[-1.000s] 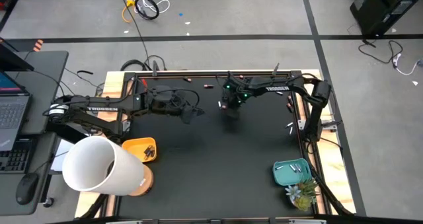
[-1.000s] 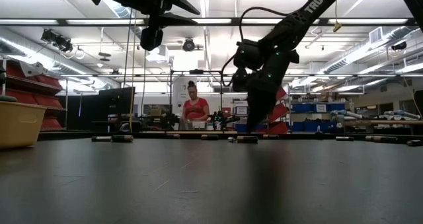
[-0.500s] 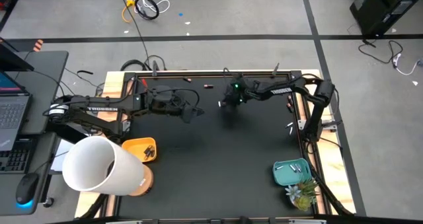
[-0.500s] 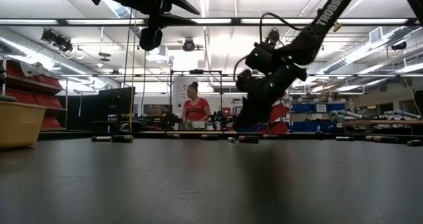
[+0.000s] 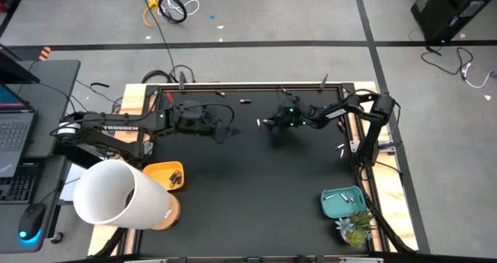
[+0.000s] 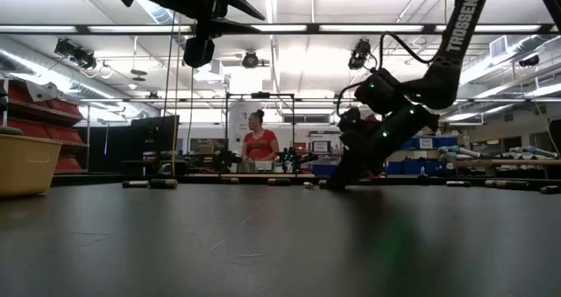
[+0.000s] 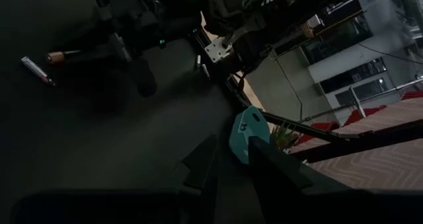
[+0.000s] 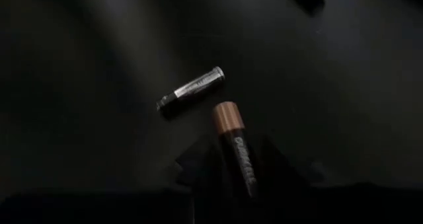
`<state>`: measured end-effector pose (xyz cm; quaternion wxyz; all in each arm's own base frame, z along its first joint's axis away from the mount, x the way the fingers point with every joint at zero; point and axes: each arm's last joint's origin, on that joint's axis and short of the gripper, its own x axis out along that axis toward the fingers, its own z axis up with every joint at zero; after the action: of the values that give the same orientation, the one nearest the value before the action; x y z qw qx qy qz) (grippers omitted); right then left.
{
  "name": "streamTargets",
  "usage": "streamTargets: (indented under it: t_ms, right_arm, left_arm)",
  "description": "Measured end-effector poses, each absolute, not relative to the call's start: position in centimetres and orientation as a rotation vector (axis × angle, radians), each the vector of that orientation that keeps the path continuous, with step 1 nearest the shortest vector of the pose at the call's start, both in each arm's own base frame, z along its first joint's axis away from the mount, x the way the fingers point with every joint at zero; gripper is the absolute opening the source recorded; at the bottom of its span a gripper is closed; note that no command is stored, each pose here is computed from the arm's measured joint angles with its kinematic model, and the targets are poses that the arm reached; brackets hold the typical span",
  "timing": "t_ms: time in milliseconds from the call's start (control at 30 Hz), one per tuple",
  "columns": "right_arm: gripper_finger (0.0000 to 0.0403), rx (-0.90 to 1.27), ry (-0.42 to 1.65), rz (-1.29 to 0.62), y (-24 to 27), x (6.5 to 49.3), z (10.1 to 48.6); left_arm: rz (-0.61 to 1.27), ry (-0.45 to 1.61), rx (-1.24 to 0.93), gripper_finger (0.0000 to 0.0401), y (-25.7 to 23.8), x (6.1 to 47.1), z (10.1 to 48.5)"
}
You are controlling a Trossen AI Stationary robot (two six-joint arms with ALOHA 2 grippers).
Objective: Sort batteries
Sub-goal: Put the black battery into the yellow bin
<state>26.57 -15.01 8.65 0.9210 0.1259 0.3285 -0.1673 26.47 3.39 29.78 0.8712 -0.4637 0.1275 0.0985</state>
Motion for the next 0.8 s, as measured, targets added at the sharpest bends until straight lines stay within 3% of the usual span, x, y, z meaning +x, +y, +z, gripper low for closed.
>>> streamTargets:
  t_ms: [200, 800]
  right_arm:
    - [0.0029, 0.209, 0.694, -0.332, -14.7, 26.9, 8.7]
    - [0.0028, 0.196, 0.640, -0.321, -14.1, 26.8, 11.6]
  left_arm:
    - [0.206, 0.266, -0.974, 0.0096, 3.4, 26.5, 29.8]
    - [0.196, 0.266, -0.969, 0.0096, 3.4, 26.5, 29.8]
